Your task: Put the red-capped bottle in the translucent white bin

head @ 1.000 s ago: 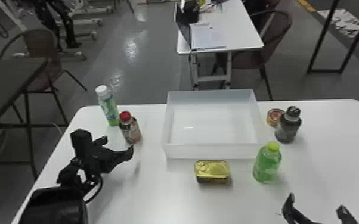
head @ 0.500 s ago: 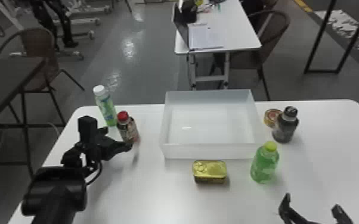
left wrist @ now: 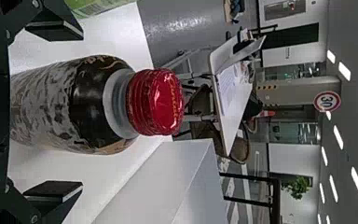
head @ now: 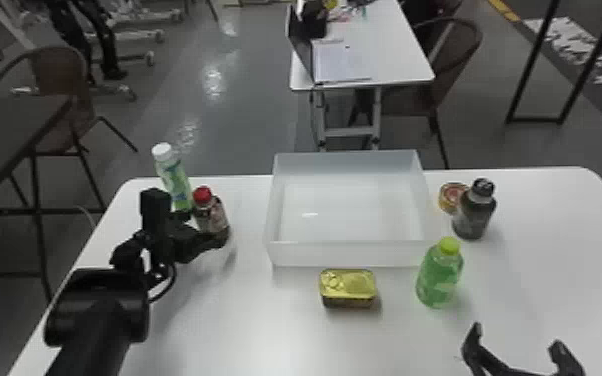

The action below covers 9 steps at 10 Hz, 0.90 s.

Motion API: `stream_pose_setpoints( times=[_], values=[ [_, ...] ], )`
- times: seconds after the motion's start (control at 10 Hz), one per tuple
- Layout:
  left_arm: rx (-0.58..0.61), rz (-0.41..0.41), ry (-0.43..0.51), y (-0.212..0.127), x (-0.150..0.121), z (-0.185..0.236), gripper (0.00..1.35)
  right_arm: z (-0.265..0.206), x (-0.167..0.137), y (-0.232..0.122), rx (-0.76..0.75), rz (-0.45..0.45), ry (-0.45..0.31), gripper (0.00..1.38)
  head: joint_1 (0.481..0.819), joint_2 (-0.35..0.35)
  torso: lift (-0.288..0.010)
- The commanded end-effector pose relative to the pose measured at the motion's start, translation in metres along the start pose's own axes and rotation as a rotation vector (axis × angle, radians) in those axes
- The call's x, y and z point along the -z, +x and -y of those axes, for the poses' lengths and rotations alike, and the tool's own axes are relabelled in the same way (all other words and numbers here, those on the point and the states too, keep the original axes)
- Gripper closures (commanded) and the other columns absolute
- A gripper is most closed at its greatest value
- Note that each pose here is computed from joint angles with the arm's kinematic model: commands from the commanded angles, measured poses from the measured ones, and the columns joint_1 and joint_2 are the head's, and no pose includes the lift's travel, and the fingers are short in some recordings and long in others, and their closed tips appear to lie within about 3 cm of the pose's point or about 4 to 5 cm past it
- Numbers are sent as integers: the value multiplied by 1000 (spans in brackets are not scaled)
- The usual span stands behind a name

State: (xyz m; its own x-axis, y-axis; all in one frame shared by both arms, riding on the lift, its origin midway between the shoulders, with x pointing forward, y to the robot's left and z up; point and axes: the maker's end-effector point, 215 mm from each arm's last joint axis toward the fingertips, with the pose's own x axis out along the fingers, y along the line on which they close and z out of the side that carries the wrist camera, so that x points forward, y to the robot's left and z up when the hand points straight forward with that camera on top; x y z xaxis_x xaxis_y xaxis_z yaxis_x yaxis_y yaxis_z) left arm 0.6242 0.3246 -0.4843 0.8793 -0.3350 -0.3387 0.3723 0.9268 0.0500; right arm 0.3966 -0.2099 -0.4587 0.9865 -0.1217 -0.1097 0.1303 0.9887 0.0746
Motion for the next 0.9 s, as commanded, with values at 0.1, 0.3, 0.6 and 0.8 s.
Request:
stream_pose_setpoints(
  times=[0.1, 0.3, 0.6, 0.8],
  values=[
    [11, -5, 35, 4, -2, 3, 780, 0, -1, 1, -3, 4, 3, 151, 695, 123, -76],
    [8, -1, 29, 2, 0, 4, 823, 0, -1, 1, -3, 5, 5, 151, 695, 119, -76],
    [4, 29, 91, -4, -27, 16, 825, 2, -1, 1, -4, 5, 6, 153, 695, 110, -76],
    [-54, 133, 118, -22, -92, 26, 825, 4, 1, -1, 1, -1, 12, 154, 695, 103, -76]
  ],
)
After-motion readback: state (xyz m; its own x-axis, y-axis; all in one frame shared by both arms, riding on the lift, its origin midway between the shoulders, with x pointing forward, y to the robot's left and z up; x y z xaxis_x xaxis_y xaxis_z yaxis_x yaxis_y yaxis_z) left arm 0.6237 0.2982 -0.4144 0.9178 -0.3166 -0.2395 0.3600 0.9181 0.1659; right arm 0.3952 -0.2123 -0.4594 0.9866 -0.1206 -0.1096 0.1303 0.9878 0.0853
